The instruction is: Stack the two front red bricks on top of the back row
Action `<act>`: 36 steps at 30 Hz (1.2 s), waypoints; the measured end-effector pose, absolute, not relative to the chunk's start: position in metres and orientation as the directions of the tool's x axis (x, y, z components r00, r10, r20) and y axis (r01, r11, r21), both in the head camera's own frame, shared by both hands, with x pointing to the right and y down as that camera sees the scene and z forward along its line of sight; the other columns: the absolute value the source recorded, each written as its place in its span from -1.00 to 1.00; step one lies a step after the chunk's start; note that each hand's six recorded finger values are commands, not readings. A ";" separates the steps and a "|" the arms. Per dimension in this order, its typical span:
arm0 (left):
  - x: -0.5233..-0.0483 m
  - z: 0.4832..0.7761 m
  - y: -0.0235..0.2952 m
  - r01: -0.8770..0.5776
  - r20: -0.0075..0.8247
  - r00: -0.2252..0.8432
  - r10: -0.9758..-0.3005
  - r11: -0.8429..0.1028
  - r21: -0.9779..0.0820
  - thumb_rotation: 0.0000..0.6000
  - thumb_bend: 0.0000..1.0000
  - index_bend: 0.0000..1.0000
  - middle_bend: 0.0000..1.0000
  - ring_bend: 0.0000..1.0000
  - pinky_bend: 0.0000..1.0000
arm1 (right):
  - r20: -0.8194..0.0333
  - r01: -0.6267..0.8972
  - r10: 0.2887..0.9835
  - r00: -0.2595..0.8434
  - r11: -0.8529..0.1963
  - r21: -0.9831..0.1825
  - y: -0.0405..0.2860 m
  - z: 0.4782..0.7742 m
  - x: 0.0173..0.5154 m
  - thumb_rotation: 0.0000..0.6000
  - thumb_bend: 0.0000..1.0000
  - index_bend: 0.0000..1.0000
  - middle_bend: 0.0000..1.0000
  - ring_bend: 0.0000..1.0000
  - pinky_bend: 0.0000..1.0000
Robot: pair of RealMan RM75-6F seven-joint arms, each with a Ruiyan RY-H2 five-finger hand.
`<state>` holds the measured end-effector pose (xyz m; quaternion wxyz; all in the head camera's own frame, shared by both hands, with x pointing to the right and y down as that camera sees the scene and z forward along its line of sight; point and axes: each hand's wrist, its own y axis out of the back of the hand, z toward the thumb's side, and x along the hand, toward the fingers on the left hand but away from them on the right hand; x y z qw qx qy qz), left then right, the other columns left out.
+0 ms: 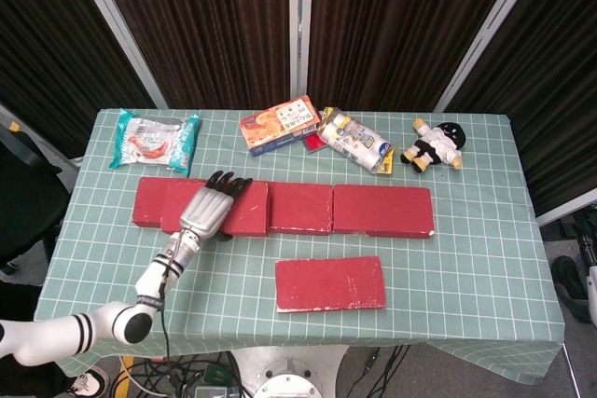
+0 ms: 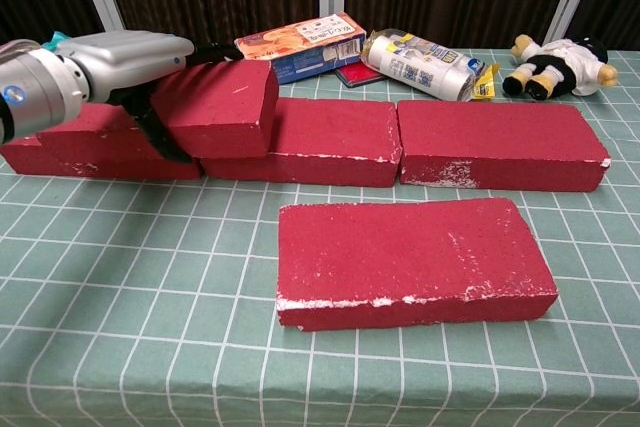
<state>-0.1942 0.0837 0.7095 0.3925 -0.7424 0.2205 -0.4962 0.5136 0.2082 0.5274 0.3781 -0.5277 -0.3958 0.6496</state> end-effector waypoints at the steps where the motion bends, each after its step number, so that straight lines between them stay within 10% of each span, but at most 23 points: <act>1: -0.193 0.711 0.082 0.066 0.565 0.408 -0.717 -0.594 -0.802 1.00 -0.68 -0.93 -0.47 -1.00 -1.00 | -0.386 -0.074 0.909 -0.159 -0.401 -0.913 0.208 0.527 0.514 1.00 -0.65 -1.00 -1.00 -1.00 -1.00; 36: -0.195 0.726 0.060 0.143 0.602 0.378 -0.704 -0.598 -0.789 1.00 -0.73 -0.93 -0.55 -1.00 -1.00 | -0.395 -0.070 0.901 -0.181 -0.412 -0.908 0.206 0.533 0.517 1.00 -0.65 -1.00 -1.00 -1.00 -1.00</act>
